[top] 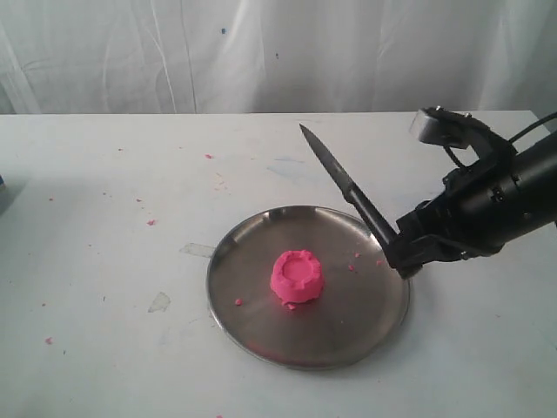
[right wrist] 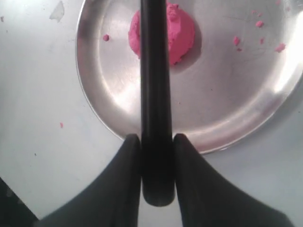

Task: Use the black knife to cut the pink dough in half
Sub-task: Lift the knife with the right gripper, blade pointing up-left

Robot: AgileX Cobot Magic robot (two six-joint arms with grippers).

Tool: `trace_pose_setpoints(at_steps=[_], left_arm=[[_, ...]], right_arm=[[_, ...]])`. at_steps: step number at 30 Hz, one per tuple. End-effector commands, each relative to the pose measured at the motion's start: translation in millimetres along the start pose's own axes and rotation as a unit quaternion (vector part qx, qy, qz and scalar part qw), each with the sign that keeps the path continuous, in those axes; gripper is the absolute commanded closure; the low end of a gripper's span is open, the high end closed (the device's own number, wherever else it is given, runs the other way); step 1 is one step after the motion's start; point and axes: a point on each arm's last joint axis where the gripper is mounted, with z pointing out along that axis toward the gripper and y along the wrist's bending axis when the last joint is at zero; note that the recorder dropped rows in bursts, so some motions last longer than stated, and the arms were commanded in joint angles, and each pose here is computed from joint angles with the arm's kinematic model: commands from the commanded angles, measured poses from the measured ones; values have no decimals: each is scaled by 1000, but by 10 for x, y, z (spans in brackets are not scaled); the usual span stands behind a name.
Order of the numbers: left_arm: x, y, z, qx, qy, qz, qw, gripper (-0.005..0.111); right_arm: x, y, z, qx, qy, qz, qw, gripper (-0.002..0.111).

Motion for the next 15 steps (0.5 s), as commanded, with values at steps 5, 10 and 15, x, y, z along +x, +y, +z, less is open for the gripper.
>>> trace_pose_setpoints(at_steps=[5, 10, 15], left_arm=[[1, -1, -2, 0, -1, -1, 1000, 107], [1, -1, -2, 0, -1, -1, 1000, 107], [1, 3, -2, -2, 0, 14, 1000, 107]], right_arm=[[59, 305, -19, 35, -17, -51, 998, 108], [89, 393, 28, 52, -5, -77, 996, 108], [111, 406, 37, 54, 9, -77, 996, 108]])
